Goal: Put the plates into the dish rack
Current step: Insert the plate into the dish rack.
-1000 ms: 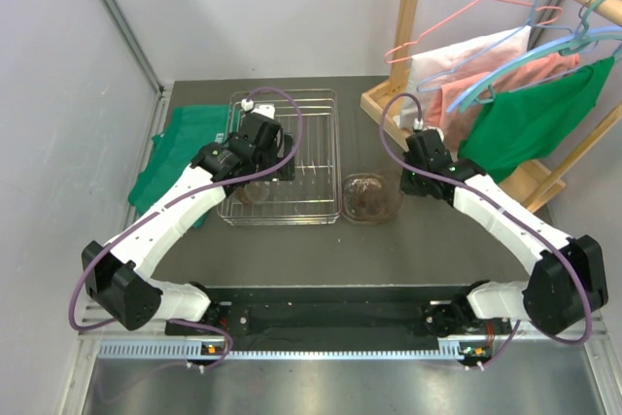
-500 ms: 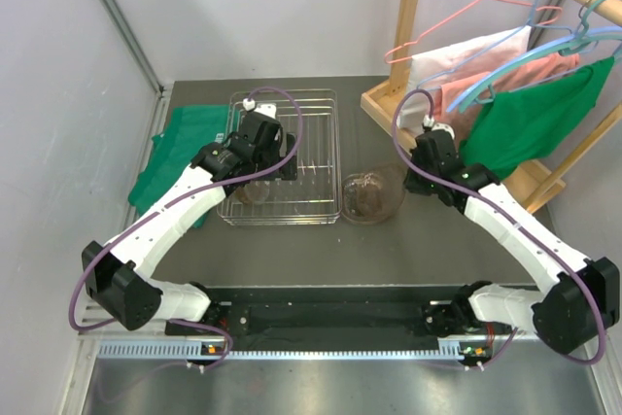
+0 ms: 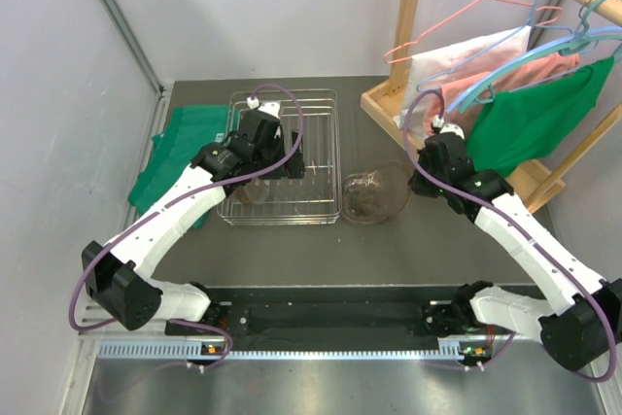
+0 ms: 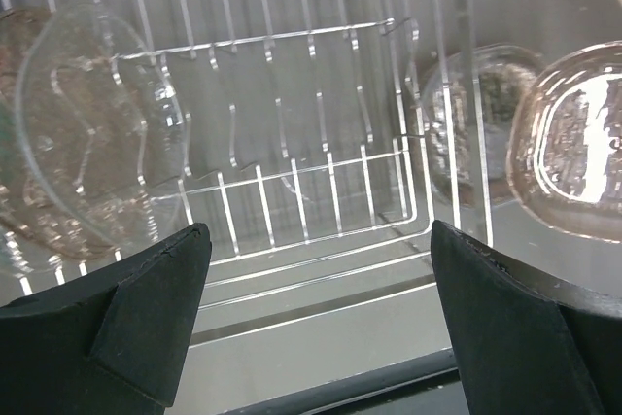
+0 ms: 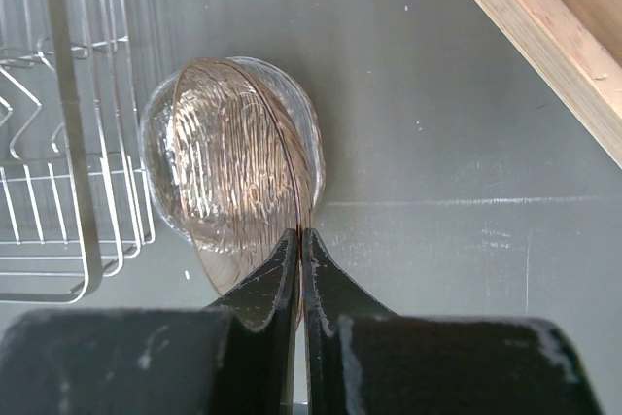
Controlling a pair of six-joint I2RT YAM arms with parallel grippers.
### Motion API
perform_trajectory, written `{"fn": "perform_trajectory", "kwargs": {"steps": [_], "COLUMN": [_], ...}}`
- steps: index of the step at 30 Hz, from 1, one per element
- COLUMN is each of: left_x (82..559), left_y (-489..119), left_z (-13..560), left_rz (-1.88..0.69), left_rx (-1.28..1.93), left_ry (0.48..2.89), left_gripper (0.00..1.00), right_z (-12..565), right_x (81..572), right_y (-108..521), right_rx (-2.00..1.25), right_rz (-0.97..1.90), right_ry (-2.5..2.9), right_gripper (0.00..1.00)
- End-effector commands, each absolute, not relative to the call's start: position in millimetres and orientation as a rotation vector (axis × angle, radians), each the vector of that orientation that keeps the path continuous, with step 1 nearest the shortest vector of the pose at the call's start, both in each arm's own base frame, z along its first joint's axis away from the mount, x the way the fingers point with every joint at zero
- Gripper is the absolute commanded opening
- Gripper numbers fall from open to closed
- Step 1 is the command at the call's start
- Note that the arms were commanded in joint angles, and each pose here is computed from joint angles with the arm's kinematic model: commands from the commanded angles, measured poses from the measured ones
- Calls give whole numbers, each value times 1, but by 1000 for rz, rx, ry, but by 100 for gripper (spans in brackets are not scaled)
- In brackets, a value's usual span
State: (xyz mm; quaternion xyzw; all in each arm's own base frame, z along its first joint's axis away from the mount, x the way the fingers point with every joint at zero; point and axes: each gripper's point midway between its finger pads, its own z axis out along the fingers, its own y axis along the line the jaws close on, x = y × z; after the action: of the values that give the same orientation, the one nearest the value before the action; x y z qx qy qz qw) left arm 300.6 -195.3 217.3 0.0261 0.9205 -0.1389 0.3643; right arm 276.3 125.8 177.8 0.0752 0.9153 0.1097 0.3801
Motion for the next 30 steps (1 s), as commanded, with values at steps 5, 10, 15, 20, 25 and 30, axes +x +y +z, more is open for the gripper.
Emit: {"fn": "perform_trajectory", "kwargs": {"steps": [5,10,15,20,25,30], "left_x": [313,311,313,318,316,311], "left_y": [-234,-258,-282,-308,-330,-355], "left_z": [241,237,238,243,240,235], "left_rz": [-595,-745,-887,-1044,-1170,-1275], "left_rx": [76,106,118,131,163,201], "left_ry": [2287,2294,2283,2251,2241,2227], "left_gripper": [99,99,99,99,99,99], "right_z": [233,247,260,272,281,286], "right_x": [275,270,265,261,258,256], "right_y": [131,133,136,140,145,149], "right_rx": [208,209,203,203,202,197], "right_rz": [394,440,486,541,597,634], "right_ry": [2195,2165,2139,2110,2088,2072], "right_gripper": [0,0,0,0,0,0]}}
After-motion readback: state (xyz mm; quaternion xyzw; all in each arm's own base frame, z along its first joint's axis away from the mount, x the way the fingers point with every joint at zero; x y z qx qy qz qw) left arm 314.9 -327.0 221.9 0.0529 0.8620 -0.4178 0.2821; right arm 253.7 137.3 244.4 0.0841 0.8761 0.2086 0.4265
